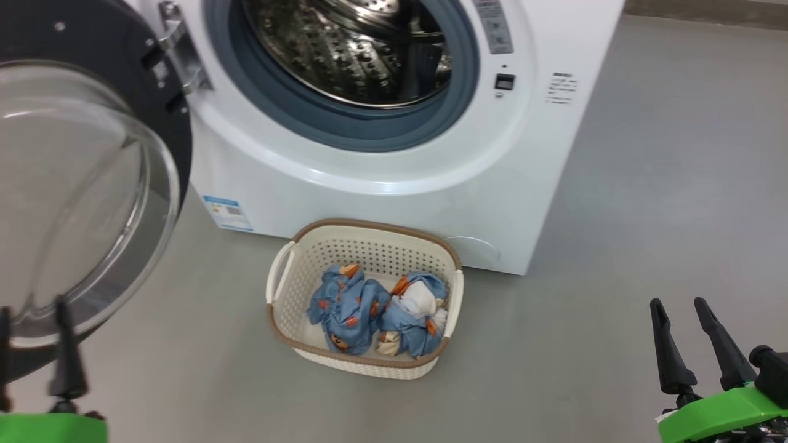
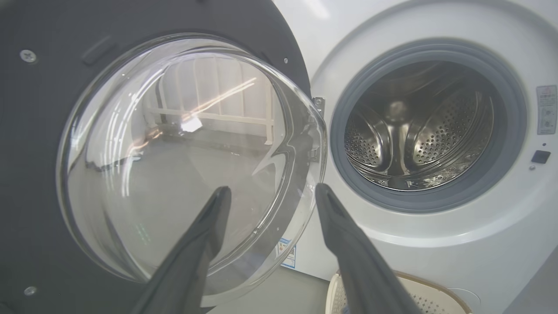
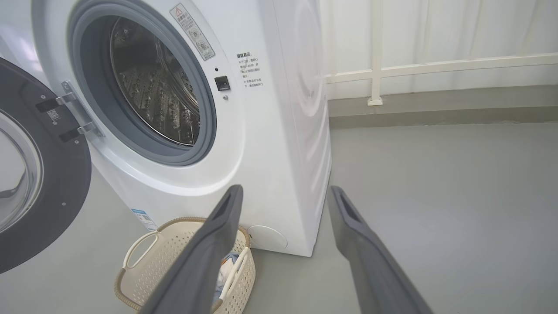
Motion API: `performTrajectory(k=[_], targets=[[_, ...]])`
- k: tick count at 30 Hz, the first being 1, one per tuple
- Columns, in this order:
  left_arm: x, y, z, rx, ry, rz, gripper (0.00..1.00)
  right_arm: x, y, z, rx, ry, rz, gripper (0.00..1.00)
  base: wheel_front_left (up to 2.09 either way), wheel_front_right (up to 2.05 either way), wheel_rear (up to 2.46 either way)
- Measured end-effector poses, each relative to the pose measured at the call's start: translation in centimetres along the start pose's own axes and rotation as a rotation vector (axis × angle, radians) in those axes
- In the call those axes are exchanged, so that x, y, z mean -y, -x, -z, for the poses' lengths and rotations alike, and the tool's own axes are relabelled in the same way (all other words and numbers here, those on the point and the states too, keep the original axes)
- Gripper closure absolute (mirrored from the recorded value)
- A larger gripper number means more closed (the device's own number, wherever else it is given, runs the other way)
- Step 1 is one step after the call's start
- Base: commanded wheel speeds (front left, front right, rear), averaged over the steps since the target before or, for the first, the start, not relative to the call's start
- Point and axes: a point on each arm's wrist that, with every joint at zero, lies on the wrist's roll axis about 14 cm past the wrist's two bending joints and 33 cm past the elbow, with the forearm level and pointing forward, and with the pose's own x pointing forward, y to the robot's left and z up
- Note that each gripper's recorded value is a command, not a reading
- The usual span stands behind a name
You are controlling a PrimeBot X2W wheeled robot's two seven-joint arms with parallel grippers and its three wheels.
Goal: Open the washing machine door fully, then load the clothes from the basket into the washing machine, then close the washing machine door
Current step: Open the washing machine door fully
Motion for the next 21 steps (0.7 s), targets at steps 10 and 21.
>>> performTrajectory(k=[10,21], targets=[[8.3,-0.5,2.3,-0.056,0.034,0.233,0.00,3.0,2.1,-1.2,0.040,-0.004,0.103,0.00,0.00,0.00,0.00],[14.5,-1.0,3.9,-0.098,0.117,0.380,0.00,6.8,5.8,-2.5,0.086,-0.006,0.246,0.00,0.00,0.00,0.00]])
